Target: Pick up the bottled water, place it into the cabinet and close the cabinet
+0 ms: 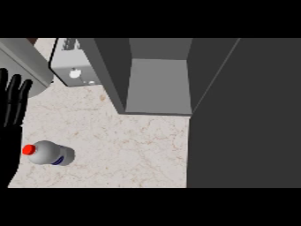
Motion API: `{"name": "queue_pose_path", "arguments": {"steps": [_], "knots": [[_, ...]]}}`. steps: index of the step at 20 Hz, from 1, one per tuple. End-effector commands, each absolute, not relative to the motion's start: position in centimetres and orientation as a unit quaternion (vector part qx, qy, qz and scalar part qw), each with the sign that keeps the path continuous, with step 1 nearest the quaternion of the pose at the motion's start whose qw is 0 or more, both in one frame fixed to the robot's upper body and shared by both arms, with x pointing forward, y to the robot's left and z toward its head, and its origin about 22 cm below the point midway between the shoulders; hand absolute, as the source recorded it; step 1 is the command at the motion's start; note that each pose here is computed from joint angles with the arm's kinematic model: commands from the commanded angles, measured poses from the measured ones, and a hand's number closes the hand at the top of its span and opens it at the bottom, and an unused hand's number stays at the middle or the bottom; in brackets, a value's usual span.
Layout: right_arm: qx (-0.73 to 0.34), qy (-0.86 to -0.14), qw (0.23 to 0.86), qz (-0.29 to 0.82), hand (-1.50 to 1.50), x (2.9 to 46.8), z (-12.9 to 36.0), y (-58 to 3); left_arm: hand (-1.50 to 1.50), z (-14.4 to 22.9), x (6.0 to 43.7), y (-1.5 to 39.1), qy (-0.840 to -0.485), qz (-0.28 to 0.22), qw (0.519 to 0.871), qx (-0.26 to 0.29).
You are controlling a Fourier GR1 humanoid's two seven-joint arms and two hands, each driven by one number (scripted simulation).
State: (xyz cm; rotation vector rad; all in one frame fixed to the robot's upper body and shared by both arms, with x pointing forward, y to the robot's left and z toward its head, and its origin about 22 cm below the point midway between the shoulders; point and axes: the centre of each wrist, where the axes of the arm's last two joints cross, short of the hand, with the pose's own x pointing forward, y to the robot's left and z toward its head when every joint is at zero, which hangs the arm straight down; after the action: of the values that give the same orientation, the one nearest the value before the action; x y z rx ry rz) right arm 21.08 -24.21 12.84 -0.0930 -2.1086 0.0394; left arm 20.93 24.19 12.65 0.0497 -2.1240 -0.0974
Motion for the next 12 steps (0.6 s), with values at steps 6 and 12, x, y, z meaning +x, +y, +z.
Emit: {"name": "queue_pose_path", "arguments": {"steps": [6,12], "knots": [[-0.002,-0.867,0.496,0.056,-1.50,18.1,13.4,-23.2,-1.50,12.5,16.2,27.9,-0.831,0.135,0.469,0.267],[0.111,-0.837,0.529,0.082,-1.50,15.3,14.8,-20.6,-1.50,14.0,13.3,25.6,-0.779,0.283,0.504,0.241]]}}
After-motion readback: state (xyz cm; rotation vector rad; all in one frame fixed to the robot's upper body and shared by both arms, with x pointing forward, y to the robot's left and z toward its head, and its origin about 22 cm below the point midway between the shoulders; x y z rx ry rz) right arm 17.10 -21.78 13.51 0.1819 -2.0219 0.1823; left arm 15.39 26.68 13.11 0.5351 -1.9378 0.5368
